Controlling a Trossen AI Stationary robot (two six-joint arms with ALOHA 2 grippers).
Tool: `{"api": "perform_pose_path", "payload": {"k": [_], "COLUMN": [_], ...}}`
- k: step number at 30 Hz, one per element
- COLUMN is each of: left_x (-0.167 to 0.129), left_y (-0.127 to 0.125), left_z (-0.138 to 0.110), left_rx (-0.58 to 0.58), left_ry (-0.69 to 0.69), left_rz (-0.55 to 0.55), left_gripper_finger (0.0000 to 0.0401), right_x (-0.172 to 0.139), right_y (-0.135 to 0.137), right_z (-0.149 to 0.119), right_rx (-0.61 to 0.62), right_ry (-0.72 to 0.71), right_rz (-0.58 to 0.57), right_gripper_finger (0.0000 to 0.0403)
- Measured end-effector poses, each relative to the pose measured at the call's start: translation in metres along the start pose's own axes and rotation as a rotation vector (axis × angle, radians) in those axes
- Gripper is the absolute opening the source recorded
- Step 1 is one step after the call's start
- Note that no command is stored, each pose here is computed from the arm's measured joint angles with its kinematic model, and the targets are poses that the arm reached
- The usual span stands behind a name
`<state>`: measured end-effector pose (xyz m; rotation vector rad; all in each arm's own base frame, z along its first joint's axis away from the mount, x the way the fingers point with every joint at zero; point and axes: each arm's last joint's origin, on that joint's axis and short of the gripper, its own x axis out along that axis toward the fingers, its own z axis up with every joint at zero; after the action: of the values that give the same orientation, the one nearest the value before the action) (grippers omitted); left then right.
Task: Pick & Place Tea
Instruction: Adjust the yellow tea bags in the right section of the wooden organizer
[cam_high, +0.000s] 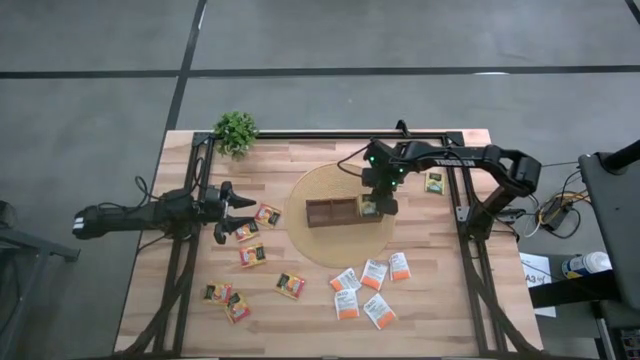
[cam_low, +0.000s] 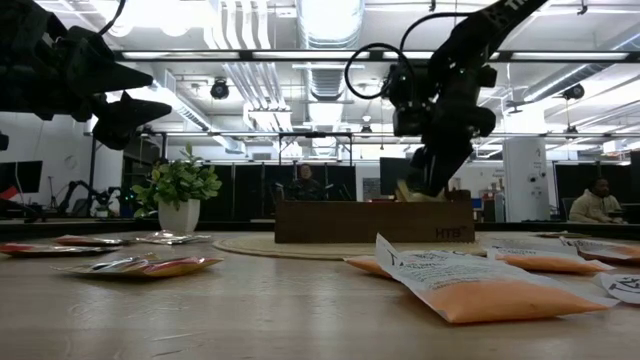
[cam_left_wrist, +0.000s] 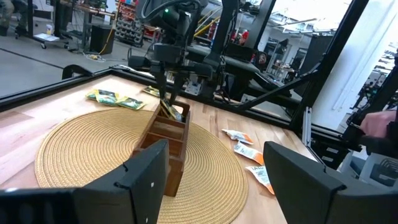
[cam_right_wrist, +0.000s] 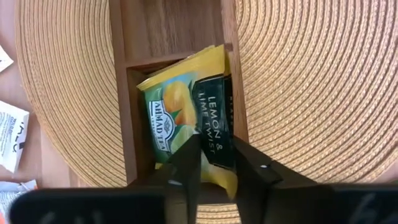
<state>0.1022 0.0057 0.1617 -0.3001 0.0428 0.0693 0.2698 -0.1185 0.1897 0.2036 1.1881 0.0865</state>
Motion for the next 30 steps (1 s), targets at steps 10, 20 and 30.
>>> {"api": "perform_pose_path", "payload": {"k": [10, 20, 30], "left_x": [0.000, 0.000, 0.000], "left_y": [0.000, 0.000, 0.000], "left_z": [0.000, 0.000, 0.000], "left_rx": [0.000, 0.000, 0.000], "left_ry": [0.000, 0.000, 0.000], "left_rz": [0.000, 0.000, 0.000], "left_gripper_finger": [0.0257, 0.0257, 0.0257], "right_x": [-0.007, 0.000, 0.002], "right_y": [0.006, 0.034, 0.044], "right_z": [0.004, 0.014, 0.016], "right_rx": [-0.021, -0.133, -0.070], "right_ry": [-0.021, 0.043, 0.059], "right_rz": [-0.014, -0.188, -0.313], "right_gripper_finger": [0.0010, 0.0009, 0.0008]}}
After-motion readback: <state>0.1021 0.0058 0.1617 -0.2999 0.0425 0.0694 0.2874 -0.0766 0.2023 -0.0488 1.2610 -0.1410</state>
